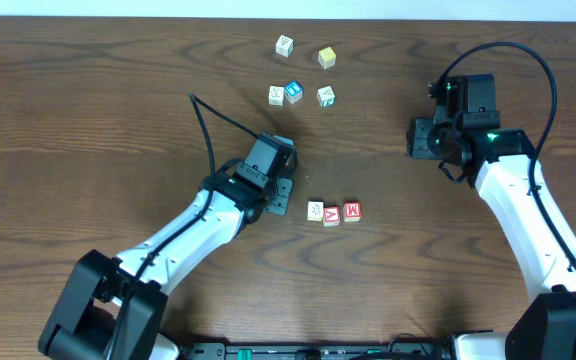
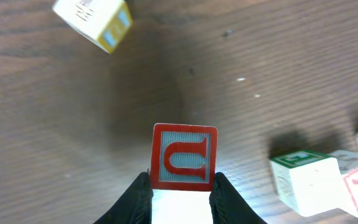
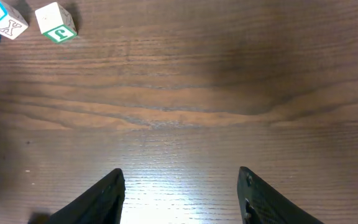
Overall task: Lift 4 blocks
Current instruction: 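Carry the U block right and set it left of the row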
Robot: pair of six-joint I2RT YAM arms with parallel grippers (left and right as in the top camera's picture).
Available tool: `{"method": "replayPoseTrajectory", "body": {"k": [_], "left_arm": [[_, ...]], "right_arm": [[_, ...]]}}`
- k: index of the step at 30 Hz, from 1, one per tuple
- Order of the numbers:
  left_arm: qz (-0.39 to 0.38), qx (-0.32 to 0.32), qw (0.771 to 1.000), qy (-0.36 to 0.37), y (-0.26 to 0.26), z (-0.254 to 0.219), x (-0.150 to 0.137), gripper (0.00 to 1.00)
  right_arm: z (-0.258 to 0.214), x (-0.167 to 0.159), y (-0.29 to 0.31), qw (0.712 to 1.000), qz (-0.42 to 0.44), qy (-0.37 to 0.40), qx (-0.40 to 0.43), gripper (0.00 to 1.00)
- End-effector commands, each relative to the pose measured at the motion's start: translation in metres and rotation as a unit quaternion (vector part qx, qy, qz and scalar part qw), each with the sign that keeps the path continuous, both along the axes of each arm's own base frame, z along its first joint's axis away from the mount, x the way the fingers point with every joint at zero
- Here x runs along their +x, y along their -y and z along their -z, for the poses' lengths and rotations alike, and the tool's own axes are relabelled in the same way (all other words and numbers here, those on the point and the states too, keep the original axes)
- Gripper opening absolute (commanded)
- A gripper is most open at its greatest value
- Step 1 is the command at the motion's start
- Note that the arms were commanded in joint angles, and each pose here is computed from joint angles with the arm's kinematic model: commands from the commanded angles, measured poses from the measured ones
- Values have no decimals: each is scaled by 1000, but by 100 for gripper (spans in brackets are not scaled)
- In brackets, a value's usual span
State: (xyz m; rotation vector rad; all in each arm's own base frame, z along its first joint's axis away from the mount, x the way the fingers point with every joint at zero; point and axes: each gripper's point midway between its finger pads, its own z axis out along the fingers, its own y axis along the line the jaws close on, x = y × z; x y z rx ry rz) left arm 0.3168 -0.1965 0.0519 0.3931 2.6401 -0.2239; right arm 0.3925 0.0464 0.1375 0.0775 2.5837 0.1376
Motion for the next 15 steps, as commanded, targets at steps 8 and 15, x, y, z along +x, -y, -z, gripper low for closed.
{"method": "replayPoseTrajectory", "body": {"k": [8,15], "left_arm": [[-27,-21,999,-28,27,8,-33,13],[-56,-14,997,-47,20,13,-41,13]], "right_arm": [[8,-2,1,1000,-4,-9,-9,55],[8,-2,1,1000,-5,-9,-9,54]]}}
